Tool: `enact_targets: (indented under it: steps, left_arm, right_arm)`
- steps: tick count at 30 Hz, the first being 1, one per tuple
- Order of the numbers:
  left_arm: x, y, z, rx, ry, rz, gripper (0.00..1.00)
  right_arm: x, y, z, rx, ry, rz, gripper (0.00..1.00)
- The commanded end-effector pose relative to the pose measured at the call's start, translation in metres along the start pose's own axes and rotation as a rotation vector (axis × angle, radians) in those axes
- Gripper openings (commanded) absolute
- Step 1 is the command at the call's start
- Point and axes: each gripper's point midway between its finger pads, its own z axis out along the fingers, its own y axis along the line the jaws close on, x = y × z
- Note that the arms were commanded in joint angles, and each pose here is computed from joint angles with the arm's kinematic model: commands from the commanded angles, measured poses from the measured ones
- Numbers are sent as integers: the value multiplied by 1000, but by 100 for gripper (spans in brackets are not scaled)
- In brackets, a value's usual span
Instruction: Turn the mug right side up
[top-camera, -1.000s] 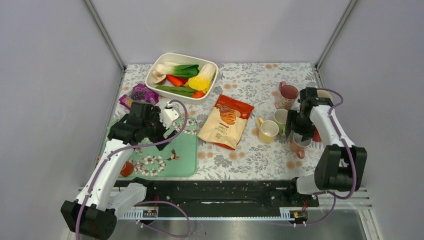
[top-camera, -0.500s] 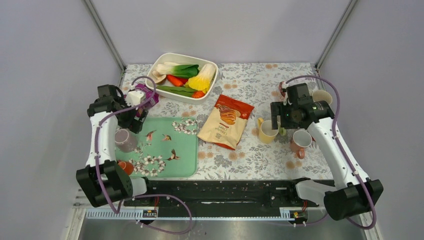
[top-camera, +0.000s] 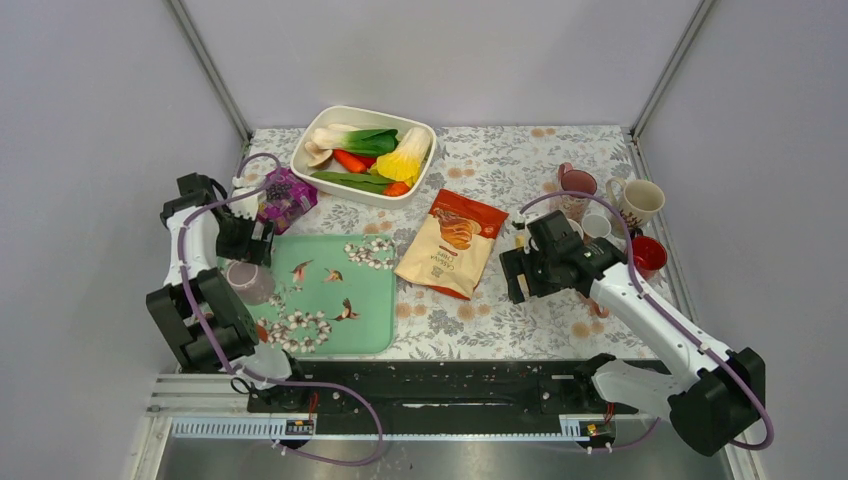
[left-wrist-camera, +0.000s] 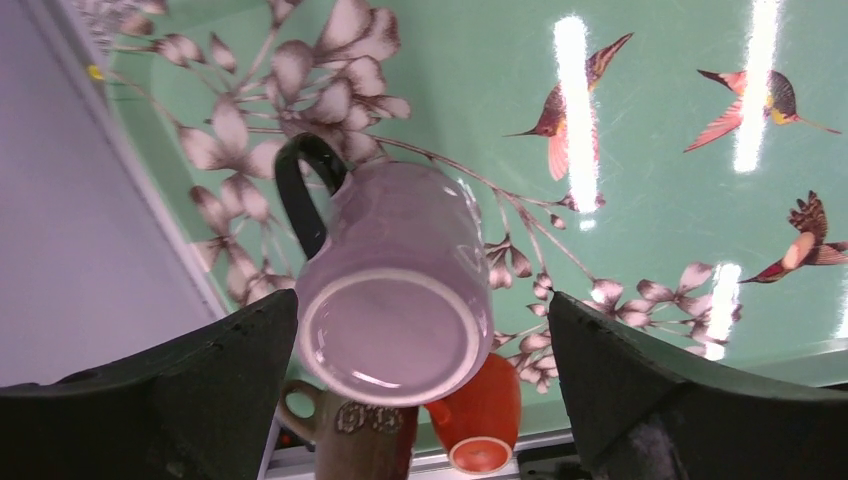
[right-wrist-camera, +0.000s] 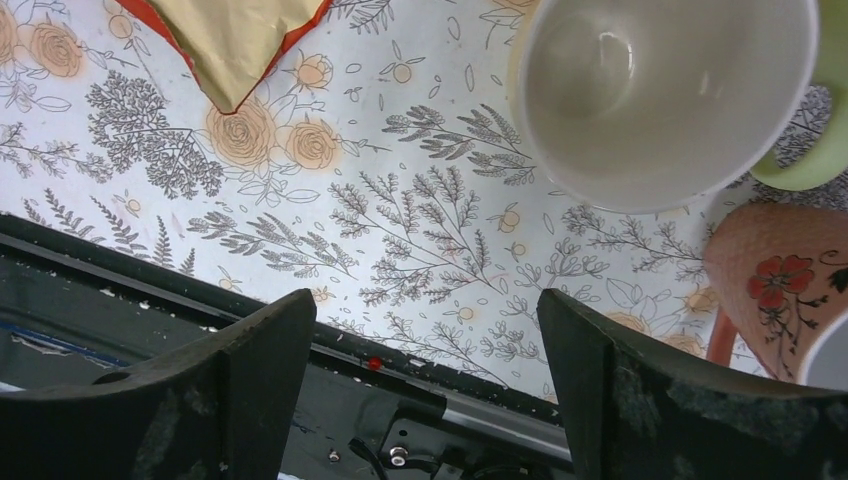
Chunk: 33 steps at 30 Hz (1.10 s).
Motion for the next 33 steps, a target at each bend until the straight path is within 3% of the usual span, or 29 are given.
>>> enact_targets:
  steps: [1,3,8,16,22,25,30,33]
  left_arm:
    - [-7,-12,4,94,-12,-59,99]
    - [1,-27,8,161,13,-73,99]
    - [11,-58,9,244,14,-30,82]
    - [12,-130,13,341,34,210,83]
    - [1,-156,6,364,21,339,85]
    - [-6,-155,4,316,14,420,87]
    - [-15,-127,16,80,103,586,91]
    - [-12,-101,28,-16,243,563,77]
  right_arm:
    - [-25,14,-2,-64,-115,-28,93]
    - [-30,15,-4,-62,-129,-33,98]
    - [-39,23,-12,-110,-193,-37,99]
    - [-42,25,-16,-121,-220,-43,99]
    - [-42,27,-12,-126,-206,-45,99]
    - [-43,27,-12,-130,-209,-47,100]
    - [-43,30,-12,-145,-206,-50,99]
    - [-43,28,-11,-136,-205,-49,100]
